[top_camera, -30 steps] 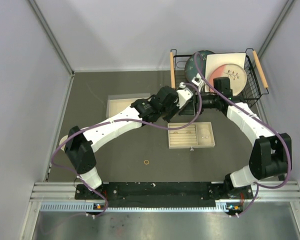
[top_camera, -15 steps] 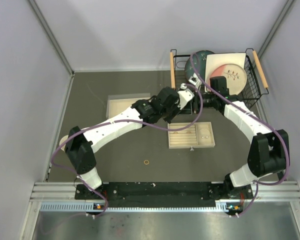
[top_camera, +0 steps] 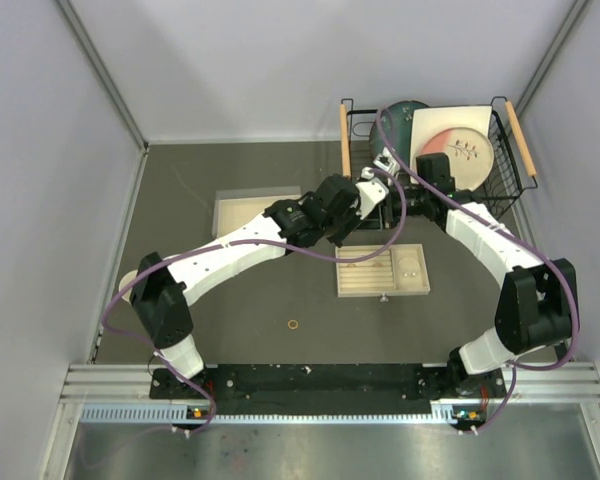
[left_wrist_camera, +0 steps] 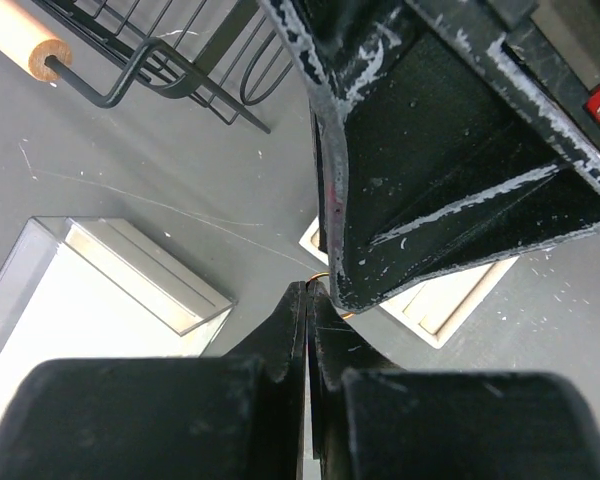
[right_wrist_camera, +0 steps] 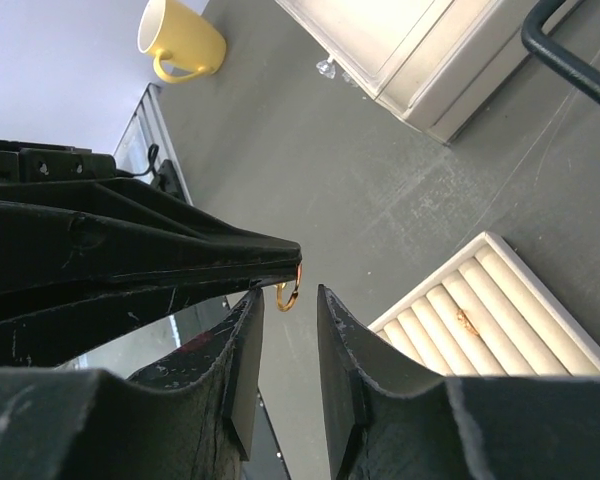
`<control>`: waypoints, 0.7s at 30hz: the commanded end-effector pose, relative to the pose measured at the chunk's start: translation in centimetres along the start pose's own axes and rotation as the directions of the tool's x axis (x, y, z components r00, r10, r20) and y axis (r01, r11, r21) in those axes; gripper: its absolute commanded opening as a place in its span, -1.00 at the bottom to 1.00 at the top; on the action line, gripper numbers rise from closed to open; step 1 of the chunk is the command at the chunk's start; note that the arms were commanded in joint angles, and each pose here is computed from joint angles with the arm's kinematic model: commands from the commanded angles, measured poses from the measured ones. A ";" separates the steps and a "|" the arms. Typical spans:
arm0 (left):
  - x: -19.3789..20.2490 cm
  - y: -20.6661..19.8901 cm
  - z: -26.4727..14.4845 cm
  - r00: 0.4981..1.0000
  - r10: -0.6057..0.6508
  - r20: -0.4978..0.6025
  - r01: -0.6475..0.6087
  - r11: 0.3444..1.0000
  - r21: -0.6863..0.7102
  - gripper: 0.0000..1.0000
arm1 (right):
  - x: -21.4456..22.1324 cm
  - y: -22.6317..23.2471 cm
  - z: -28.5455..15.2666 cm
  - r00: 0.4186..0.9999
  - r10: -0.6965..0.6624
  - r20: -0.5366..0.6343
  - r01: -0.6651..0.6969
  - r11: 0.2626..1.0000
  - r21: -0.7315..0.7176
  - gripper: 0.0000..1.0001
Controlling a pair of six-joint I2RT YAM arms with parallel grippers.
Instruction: Organize the mixed jewelry
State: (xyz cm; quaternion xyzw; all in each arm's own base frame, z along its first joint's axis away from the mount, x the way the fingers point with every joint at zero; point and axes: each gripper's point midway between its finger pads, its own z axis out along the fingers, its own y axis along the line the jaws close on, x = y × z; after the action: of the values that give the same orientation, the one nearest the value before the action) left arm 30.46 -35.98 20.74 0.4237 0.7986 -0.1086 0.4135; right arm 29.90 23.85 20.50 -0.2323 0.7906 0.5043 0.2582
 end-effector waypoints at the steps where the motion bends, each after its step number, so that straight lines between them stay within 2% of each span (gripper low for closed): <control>1: -2.8 0.1 -0.5 0.997 0.000 0.083 0.001 1.000 -0.010 -1.00 | -1.5 1.3 0.3 0.997 -0.070 0.022 0.070 0.997 -0.026 -0.45; 15: -2.9 0.0 -0.6 0.996 -0.003 0.090 0.004 1.000 -0.008 -1.00 | -1.0 1.1 0.9 0.998 -0.068 0.001 0.068 0.997 -0.029 -0.65; 21: -3.0 -0.2 -0.6 0.996 -0.007 0.092 0.007 1.000 0.001 -1.00 | -0.8 1.3 1.1 0.997 -0.073 -0.003 0.073 0.997 -0.038 -0.99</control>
State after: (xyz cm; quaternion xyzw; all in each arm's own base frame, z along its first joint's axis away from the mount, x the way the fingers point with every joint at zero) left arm 30.52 -35.92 20.65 0.4232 0.7994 -0.1054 0.4133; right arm 29.71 24.44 19.77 -0.2360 0.7942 0.5017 0.2487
